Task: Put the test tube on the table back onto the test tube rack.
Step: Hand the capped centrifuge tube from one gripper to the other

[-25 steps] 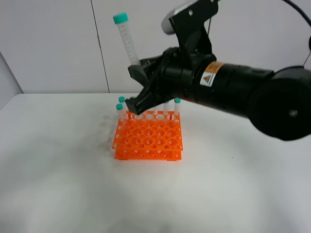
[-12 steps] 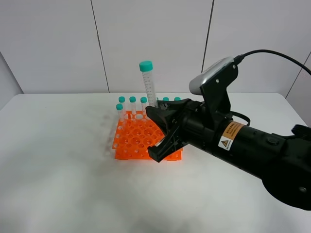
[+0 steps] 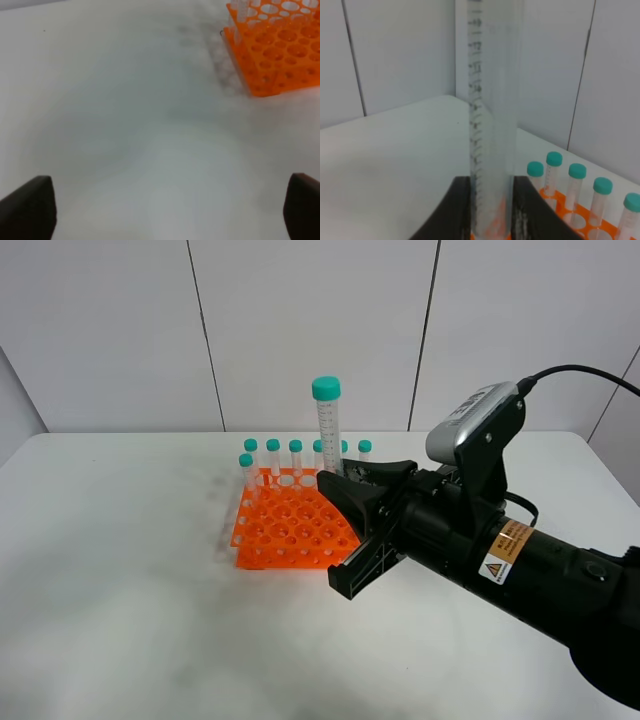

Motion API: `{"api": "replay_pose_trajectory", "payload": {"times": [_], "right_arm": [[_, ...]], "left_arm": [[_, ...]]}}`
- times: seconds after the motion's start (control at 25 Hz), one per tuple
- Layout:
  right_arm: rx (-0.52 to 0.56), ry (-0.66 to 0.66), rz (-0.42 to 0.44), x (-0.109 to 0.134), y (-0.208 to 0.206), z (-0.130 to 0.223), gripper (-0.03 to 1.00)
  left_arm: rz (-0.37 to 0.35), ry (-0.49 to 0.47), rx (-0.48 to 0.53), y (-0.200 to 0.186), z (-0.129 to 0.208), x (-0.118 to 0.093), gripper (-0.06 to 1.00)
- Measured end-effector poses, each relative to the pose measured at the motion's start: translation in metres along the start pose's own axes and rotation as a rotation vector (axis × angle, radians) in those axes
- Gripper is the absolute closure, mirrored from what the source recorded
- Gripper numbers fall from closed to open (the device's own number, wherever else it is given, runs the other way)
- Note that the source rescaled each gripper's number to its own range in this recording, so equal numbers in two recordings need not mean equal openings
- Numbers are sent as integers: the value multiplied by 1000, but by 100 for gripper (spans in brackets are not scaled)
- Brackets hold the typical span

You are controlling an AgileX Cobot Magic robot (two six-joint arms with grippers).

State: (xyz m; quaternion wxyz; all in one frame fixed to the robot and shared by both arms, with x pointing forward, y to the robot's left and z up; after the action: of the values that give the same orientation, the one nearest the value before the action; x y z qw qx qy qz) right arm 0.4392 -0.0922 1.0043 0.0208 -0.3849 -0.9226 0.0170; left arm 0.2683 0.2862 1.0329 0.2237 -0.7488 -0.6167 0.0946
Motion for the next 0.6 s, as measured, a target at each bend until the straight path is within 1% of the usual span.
{"api": "replay_pose_trajectory", "payload": {"times": [0.12, 0.24, 0.36, 0.44, 0.52, 0.6], "right_arm": [[-13, -2, -2, 0, 0, -1, 96], [-14, -2, -2, 0, 0, -2, 96], [-14, -2, -2, 0, 0, -2, 96], [-14, -2, -2, 0, 0, -2, 96], [-14, -2, -2, 0, 0, -2, 96], [-14, -2, -2, 0, 0, -2, 96]], "left_arm": [[0, 27, -7, -2, -2, 0, -6], [15, 24, -13, -3, -4, -2, -6], [33, 20, 21, 3, -6, -2, -6], [42, 38, 49, 7, -12, -1, -6], [58, 46, 28, 8, -22, 0, -6], [95, 50, -17, 7, -32, -2, -6]]}}
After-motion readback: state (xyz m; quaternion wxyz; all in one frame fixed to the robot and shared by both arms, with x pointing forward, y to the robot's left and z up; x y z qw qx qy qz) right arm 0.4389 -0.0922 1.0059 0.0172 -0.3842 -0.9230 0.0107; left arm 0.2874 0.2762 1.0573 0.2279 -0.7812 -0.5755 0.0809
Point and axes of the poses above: a point on each arm's last joint axis where the gripper is mounted, y pointing out along that axis toward the gripper, x along the wrist's bending axis when the last joint is at zero, z = x × y, the point moved 4 cm from there along y, pointing out along that axis toward the gripper, and after that the axes turned 8 degrees about y, right-handed, at the moved point
